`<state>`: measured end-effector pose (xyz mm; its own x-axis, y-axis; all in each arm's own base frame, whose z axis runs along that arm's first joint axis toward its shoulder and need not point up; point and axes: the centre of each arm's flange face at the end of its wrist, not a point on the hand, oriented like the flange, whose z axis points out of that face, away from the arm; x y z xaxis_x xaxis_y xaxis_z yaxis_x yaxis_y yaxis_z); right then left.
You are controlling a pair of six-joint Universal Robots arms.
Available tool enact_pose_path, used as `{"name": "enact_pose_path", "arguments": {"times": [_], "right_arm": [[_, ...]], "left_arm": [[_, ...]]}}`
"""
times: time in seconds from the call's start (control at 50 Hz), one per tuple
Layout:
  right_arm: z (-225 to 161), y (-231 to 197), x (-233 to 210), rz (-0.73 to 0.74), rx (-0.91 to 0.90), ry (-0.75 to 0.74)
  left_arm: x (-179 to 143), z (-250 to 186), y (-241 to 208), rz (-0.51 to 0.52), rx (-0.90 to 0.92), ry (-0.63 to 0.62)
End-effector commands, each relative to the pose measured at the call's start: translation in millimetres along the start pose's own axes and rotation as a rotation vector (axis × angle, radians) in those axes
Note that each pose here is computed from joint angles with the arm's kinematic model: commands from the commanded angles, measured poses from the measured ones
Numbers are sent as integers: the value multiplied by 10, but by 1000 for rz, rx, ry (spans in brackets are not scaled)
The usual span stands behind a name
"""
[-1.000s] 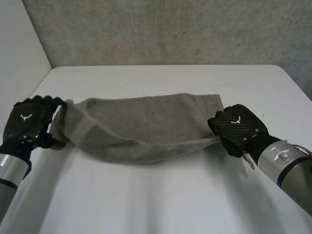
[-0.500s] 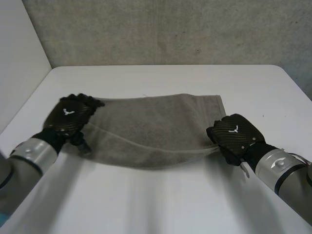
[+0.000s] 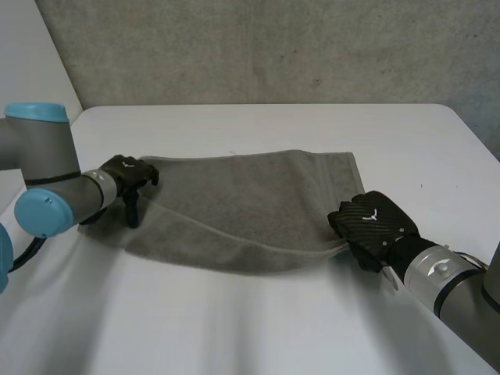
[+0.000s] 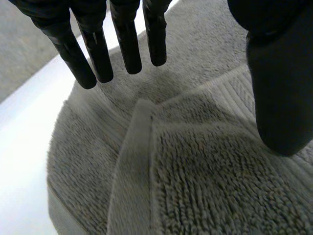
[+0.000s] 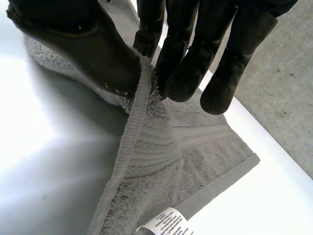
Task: Fold the towel.
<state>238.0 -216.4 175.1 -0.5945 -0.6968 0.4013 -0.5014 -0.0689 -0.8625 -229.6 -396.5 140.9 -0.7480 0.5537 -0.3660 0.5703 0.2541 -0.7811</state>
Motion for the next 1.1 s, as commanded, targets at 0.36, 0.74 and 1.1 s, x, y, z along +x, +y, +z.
{"name": "enact_pose_path", "arguments": {"times": [0.36,0.74,1.1], "right_arm": [[36,64,-6,0,-21,-7],[34,68,-8,-2,-23,-7],[30,67,-25,-5,-25,-8]], "left_arm": [[79,-34,130,-11,-121,87],[-21,-259,8,9,-122,61],[62,-684,101,-7,-136,69]]}}
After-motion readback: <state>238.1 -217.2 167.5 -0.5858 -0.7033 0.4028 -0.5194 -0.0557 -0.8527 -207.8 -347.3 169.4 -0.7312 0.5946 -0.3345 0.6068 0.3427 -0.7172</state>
